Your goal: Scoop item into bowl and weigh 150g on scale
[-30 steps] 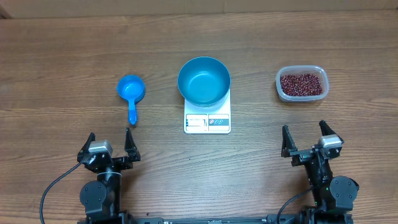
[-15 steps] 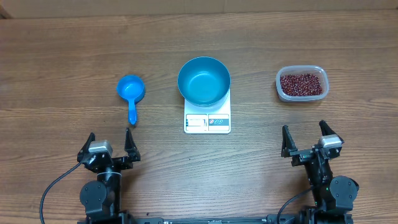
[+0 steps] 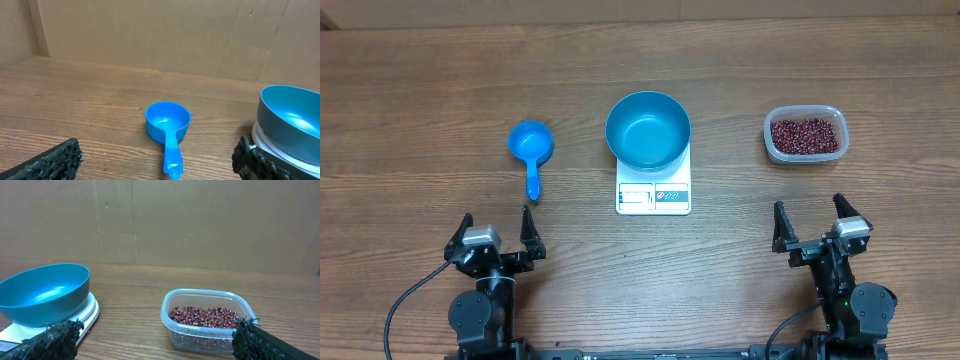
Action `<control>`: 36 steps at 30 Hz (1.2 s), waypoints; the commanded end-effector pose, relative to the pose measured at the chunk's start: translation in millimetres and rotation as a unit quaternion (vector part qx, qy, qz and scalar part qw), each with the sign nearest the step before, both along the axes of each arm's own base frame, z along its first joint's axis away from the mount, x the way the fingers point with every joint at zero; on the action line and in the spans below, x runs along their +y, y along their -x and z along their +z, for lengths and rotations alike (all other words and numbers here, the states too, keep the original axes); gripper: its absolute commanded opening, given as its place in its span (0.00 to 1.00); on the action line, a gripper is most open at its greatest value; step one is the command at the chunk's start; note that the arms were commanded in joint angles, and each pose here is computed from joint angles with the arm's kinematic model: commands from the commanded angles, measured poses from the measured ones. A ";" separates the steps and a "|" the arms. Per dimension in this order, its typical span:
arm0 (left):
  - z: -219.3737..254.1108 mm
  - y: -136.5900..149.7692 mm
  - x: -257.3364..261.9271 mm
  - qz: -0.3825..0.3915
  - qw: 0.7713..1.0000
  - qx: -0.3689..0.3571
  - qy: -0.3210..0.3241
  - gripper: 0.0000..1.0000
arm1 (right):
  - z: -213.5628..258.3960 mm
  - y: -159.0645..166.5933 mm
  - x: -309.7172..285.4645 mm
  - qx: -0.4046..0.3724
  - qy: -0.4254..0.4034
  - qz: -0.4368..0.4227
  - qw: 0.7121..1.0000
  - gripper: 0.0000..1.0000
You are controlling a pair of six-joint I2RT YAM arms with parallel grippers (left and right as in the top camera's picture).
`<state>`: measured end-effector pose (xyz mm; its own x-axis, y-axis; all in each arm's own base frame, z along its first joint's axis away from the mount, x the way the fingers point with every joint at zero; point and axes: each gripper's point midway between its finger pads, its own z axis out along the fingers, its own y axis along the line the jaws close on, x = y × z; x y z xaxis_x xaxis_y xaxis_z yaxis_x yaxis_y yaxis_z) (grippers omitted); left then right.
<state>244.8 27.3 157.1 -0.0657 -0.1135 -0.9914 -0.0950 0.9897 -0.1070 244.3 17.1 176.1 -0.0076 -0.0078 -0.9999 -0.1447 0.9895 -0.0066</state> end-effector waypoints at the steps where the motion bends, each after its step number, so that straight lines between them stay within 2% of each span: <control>1: -0.4 0.5 2.3 0.005 1.000 -0.001 -0.006 0.99 | -1.2 0.0 0.5 -0.003 0.001 0.001 1.000 1.00; 24: 1.6 0.0 -5.1 -0.016 1.000 -0.004 0.004 1.00 | -1.2 0.0 0.5 -0.003 0.001 0.001 1.000 1.00; 27: 4.4 0.1 -12.9 -0.038 0.999 -0.007 0.005 1.00 | -1.2 0.0 0.5 -0.003 0.001 0.001 1.000 1.00; 36: 30.0 7.6 -13.2 -0.035 0.999 -0.008 0.004 0.99 | -1.2 0.0 0.5 -0.003 0.001 0.001 1.000 1.00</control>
